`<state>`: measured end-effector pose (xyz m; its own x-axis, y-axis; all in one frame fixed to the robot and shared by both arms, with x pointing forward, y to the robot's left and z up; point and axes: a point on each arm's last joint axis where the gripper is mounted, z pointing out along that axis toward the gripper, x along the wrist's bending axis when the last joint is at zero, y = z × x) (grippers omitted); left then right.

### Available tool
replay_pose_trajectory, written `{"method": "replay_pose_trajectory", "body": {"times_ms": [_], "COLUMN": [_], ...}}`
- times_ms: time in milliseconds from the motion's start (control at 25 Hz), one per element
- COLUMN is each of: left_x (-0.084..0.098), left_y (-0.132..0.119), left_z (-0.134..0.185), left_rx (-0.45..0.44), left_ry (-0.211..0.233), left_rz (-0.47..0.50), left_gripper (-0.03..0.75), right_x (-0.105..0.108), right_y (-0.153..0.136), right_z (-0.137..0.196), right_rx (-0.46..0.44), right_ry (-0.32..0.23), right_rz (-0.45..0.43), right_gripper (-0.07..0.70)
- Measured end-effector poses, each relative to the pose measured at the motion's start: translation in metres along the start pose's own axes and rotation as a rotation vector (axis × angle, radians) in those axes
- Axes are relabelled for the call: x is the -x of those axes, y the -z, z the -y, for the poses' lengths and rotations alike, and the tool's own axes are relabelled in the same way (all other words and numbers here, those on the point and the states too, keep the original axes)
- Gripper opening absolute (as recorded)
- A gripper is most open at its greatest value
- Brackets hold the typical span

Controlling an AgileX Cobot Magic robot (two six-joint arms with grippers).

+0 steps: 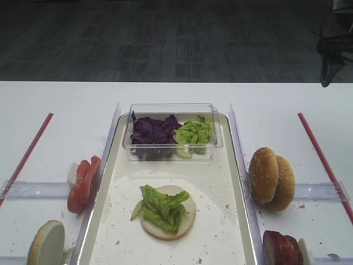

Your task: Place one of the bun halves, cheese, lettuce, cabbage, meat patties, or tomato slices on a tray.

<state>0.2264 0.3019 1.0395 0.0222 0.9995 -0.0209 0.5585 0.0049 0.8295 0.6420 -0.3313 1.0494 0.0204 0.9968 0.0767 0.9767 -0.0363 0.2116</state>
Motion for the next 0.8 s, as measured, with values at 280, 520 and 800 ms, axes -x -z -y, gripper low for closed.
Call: {"method": "replay_pose_trajectory", "body": {"times_ms": [280,520,800], "left_x": [0.0,0.0,0.0], "left_y": [0.0,0.0,0.0], "left_z": [0.0,0.0,0.0], "left_rx": [0.0,0.0,0.0], "left_ry": [0.0,0.0,0.0], "left_rz": [0.0,0.0,0.0], "left_gripper": [0.491,0.491,0.491], "right_x": [-0.008,-0.016,-0.023], "right_y": [0.029,0.057,0.076], "right_z": [0.036,0.088,0.152], "right_rx": [0.012,0.026,0.072], "right_ry": [-0.011,0.0,0.0], "right_rz": [-0.032,-0.052,-0.068], "right_gripper": [0.678,0.678,0.678]}}
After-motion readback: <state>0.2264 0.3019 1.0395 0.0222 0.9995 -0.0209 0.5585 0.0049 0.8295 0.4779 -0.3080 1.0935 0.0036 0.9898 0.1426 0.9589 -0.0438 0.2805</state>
